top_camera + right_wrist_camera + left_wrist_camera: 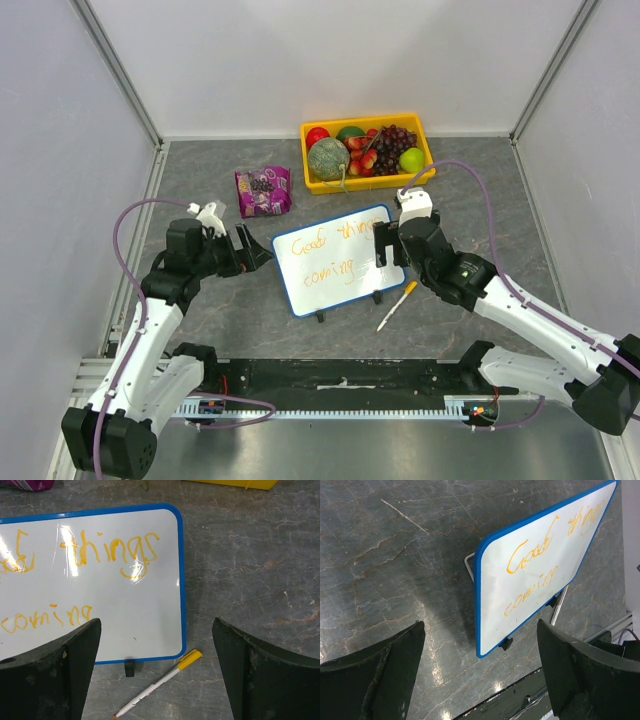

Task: Write a sentence on the whiteboard
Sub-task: Reset both arms

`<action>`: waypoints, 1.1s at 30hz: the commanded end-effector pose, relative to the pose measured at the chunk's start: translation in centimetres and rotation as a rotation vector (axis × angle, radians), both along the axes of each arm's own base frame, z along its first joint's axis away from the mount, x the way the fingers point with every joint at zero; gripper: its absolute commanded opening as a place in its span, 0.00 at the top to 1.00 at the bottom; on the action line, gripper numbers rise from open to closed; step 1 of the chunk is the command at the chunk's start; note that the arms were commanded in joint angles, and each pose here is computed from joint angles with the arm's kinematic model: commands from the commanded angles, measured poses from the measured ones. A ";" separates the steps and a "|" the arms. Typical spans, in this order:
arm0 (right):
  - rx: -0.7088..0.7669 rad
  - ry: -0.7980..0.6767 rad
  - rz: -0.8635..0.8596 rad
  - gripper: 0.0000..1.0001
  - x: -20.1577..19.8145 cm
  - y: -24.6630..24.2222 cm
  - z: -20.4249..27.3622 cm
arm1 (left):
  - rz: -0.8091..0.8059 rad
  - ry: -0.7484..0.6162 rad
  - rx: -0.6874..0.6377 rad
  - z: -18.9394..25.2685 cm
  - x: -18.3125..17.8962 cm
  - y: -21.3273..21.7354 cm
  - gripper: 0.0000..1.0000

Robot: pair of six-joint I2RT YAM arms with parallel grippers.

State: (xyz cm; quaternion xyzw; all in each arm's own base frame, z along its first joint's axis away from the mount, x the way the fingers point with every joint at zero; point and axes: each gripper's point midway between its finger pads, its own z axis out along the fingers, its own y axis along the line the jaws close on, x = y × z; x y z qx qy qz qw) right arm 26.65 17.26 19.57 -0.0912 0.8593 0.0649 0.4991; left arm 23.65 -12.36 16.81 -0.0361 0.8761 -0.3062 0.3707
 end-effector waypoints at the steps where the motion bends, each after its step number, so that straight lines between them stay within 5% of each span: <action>1: 0.041 -0.061 -0.011 0.02 0.6 0.3 2.4 | 0.047 -0.008 -0.005 0.8 0.5 0.4 0.04; 22: 0.063 -0.094 -0.005 0.02 0.3 0.0 3.1 | 0.088 -0.053 -0.001 1.8 0.6 0.9 0.05; 33: 0.185 -0.289 -0.038 0.02 0.4 -1.3 6.7 | 0.191 -0.272 0.096 6.2 1.7 3.7 0.08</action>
